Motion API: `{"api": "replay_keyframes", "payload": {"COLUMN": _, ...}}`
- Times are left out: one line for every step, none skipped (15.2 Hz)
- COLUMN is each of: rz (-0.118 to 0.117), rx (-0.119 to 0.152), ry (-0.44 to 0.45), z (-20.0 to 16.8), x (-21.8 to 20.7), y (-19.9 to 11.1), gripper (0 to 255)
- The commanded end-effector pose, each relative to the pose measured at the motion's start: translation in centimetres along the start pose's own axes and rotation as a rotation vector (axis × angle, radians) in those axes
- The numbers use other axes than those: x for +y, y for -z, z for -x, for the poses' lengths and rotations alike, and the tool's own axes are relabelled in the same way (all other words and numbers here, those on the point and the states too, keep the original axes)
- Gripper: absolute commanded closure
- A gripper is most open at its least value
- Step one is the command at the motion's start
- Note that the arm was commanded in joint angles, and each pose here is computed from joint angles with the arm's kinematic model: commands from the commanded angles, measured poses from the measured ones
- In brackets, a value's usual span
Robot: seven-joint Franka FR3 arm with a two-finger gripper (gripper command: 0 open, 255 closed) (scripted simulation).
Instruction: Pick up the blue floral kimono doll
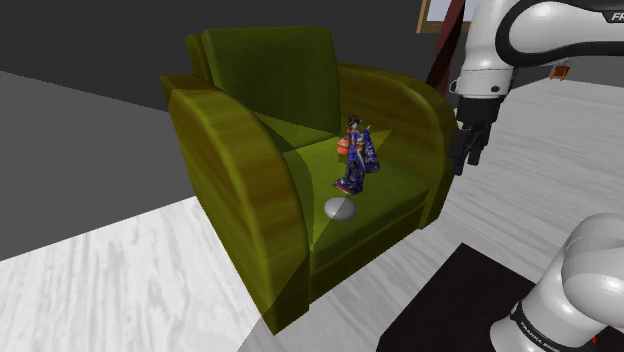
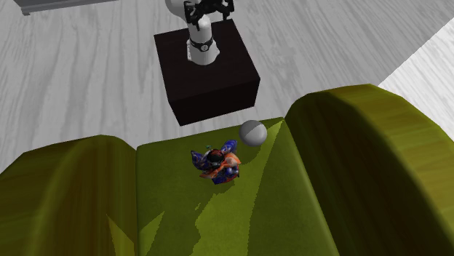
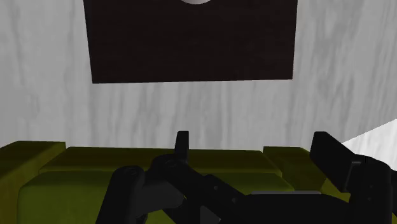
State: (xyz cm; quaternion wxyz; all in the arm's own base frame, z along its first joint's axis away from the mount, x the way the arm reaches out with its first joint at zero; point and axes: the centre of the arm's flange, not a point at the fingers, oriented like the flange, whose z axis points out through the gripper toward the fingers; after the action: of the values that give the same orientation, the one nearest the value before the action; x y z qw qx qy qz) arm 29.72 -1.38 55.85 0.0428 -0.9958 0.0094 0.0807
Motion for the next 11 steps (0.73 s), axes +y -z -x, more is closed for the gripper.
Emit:
{"api": "replay_keyframes", "payload": {"rz": 0.000, "rx": 0.000, "ry": 0.000, "z": 0.0, "x": 0.0, "y": 0.0, "gripper": 0}}
{"api": "replay_keyframes", "payload": {"rz": 0.004, "rx": 0.019, "ry": -0.020, "z": -0.9, "x": -0.3, "y": -0.5, "gripper": 0}}
{"api": "replay_keyframes", "payload": {"rz": 0.009, "rx": 0.038, "ry": -0.040, "z": -1.8, "x": -0.6, "y": -1.0, "gripper": 0}}
{"api": "replay_keyframes", "payload": {"rz": 0.013, "rx": 0.057, "ry": -0.060, "z": -2.7, "x": -0.8, "y": -1.5, "gripper": 0}}
{"api": "replay_keyframes", "payload": {"rz": 0.018, "rx": 0.076, "ry": -0.080, "z": -3.7, "x": -1.1, "y": -2.0, "gripper": 0}}
{"api": "replay_keyframes", "payload": {"rz": 0.022, "rx": 0.096, "ry": -0.101, "z": -4.6, "x": -1.3, "y": -2.5, "gripper": 0}}
{"api": "replay_keyframes", "payload": {"rz": 0.027, "rx": 0.115, "ry": -0.121, "z": -5.6, "x": -1.5, "y": -2.9, "gripper": 0}}
{"api": "replay_keyframes", "payload": {"rz": 0.031, "rx": 0.134, "ry": -0.141, "z": -6.6, "x": -1.7, "y": -3.3, "gripper": 0}}
{"api": "replay_keyframes", "payload": {"rz": 0.036, "rx": 0.153, "ry": -0.161, "z": -7.6, "x": -1.8, "y": -3.7, "gripper": 0}}
{"api": "replay_keyframes", "payload": {"rz": 0.040, "rx": 0.172, "ry": -0.181, "z": -8.6, "x": -2.0, "y": -4.1, "gripper": 0}}
{"api": "replay_keyframes", "payload": {"rz": 0.045, "rx": 0.191, "ry": -0.201, "z": -9.6, "x": -2.1, "y": -4.5, "gripper": 0}}
